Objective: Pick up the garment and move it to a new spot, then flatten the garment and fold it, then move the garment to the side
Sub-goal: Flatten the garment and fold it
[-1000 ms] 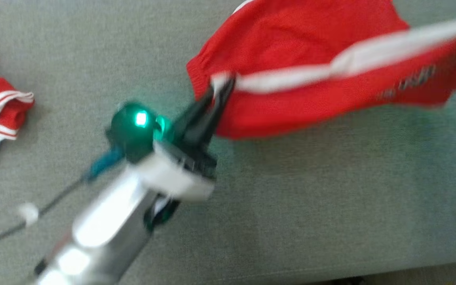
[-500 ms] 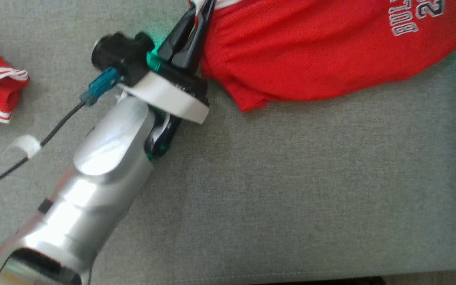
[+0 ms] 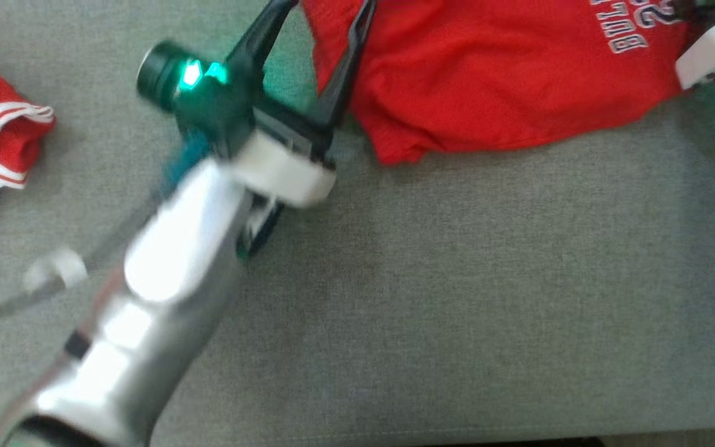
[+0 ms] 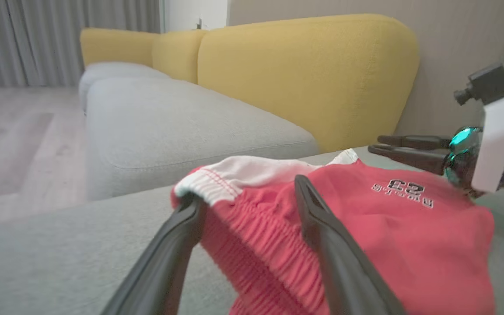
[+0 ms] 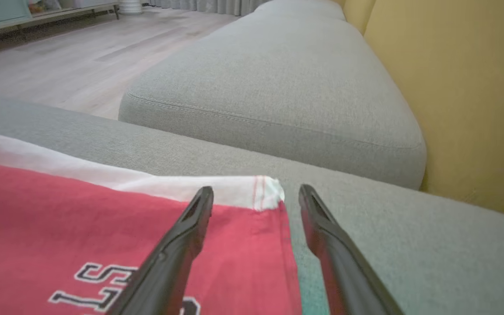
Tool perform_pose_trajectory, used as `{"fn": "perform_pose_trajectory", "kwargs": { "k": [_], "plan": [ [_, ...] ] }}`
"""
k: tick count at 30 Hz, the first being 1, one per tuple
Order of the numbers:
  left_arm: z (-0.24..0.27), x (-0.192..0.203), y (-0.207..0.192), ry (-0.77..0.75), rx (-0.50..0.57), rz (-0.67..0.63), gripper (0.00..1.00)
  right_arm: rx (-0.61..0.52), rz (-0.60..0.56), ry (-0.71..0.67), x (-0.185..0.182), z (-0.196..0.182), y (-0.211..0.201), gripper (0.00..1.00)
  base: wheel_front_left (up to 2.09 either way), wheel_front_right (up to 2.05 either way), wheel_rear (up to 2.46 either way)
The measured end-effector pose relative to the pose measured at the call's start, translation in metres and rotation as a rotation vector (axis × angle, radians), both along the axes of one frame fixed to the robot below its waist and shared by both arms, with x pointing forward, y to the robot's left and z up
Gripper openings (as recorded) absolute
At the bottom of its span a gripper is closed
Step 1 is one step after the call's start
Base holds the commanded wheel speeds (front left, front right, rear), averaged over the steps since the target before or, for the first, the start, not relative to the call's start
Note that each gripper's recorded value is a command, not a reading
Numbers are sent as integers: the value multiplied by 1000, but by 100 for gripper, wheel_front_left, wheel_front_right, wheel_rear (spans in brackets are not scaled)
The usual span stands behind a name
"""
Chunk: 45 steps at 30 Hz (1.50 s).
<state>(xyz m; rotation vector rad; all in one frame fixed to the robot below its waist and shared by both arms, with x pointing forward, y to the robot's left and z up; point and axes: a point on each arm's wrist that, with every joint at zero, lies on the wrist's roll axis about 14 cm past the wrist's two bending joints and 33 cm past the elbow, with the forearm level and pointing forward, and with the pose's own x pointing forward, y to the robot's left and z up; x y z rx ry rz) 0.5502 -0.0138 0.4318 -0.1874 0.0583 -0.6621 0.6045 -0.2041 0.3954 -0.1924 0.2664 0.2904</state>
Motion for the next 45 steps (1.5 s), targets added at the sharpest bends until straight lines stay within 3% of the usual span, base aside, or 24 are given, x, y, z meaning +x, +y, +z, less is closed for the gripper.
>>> {"fn": "perform_pose_trajectory", "kwargs": {
  "k": [5, 10, 18, 25, 26, 27, 28, 35, 40, 45],
  "plan": [
    [11, -26, 27, -91, 93, 150, 100, 97, -99, 122, -21, -13, -10, 100, 0, 0, 0],
    [13, -65, 41, -48, 59, 200, 100, 143, -202, 232, -45, -31, -30, 100, 0, 0, 0],
    [38, -67, 62, -94, 47, 259, 100, 178, -153, 220, -35, -23, -2, 100, 0, 0, 0],
    [73, -77, 91, -175, 20, 385, 100, 112, -184, 348, -48, -41, -11, 100, 0, 0, 0],
    [73, -83, 96, -168, 18, 408, 100, 113, -190, 356, -49, -41, -11, 82, 0, 0, 0],
    [72, -89, 100, -159, 17, 420, 100, 120, -197, 360, -49, -41, -11, 24, 0, 0, 0],
    [70, -95, 103, -148, 22, 433, 100, 130, -205, 362, -48, -40, -11, 0, 0, 0, 0],
    [78, -116, 111, -151, 20, 469, 100, 204, -264, 341, -59, -30, -18, 0, 0, 0, 0],
    [88, -118, 104, -179, 4, 450, 100, 181, -389, 337, -94, -31, -74, 0, 0, 0, 0],
    [86, -119, 94, -168, -10, 418, 100, 83, -511, 291, -126, -14, -150, 0, 0, 0, 0]
  ]
}}
